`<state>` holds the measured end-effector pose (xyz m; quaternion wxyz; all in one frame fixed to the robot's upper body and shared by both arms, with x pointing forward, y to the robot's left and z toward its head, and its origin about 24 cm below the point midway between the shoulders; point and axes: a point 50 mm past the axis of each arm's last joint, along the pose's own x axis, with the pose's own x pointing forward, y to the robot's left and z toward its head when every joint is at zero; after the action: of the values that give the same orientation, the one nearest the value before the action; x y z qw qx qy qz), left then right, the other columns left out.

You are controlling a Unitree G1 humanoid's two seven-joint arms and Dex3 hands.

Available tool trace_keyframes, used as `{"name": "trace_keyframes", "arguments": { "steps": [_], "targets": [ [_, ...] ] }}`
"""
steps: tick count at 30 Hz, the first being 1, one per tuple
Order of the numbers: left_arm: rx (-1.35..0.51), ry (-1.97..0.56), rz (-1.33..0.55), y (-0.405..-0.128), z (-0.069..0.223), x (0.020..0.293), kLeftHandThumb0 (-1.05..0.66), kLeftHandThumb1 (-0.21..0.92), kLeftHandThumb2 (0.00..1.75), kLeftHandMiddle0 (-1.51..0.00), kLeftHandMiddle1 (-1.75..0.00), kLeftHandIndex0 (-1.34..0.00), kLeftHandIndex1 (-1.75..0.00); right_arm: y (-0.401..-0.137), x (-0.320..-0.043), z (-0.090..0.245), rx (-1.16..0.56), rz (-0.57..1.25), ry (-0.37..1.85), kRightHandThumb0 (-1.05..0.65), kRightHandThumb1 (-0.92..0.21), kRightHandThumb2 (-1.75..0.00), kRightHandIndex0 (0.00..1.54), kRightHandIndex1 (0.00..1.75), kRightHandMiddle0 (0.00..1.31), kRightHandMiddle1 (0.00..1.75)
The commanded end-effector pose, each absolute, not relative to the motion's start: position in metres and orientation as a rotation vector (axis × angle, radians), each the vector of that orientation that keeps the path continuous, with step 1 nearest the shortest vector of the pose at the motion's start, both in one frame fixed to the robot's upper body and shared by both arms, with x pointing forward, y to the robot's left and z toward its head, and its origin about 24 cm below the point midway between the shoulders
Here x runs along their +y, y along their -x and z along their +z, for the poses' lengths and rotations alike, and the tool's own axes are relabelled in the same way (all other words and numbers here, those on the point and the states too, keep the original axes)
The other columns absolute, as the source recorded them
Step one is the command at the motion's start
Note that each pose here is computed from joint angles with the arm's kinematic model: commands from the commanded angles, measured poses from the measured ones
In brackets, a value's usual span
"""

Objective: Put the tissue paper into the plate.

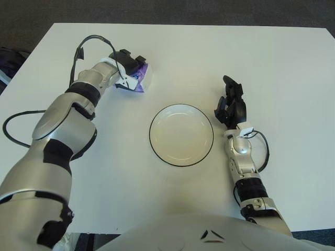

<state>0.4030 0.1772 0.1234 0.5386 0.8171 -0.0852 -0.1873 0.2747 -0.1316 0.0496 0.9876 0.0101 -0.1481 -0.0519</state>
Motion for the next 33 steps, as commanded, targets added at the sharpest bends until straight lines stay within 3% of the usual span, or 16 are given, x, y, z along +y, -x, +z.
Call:
{"name": "trace_keyframes", "arguments": {
  "steps": [1, 4, 13, 33],
  "targets": [
    [-0.100, -2.000, -0.660, -0.364, 0.035, 0.189, -0.01, 0.28, 1.30, -0.63, -1.61, -0.30, -1.71, -0.223, -0.143, -0.032, 0.080, -0.152, 0.026, -0.57, -0.92, -0.85, 0.31, 0.09, 0.00, 0.71],
    [-0.157, -2.021, -0.640, -0.363, 0.035, 0.189, -0.01, 0.22, 1.43, -0.71, -1.71, -0.40, -1.74, -0.222, -0.143, -0.031, 0.079, -0.152, 0.024, -0.57, -0.92, -0.85, 0.31, 0.09, 0.00, 0.72],
    [-0.290, -1.997, -0.549, -0.361, 0.036, 0.186, 0.00, 0.08, 1.58, -0.82, -1.70, -0.54, -1.75, -0.222, -0.144, -0.031, 0.076, -0.150, 0.018, -0.56, -0.92, -0.84, 0.31, 0.09, 0.00, 0.72],
    [-0.413, -1.931, -0.431, -0.367, 0.059, 0.192, 0.00, 0.13, 1.54, -0.75, -1.74, -0.52, -1.75, -0.221, -0.144, -0.037, 0.117, -0.140, 0.021, -0.59, -0.92, -0.86, 0.30, 0.09, 0.00, 0.74]
  ]
}}
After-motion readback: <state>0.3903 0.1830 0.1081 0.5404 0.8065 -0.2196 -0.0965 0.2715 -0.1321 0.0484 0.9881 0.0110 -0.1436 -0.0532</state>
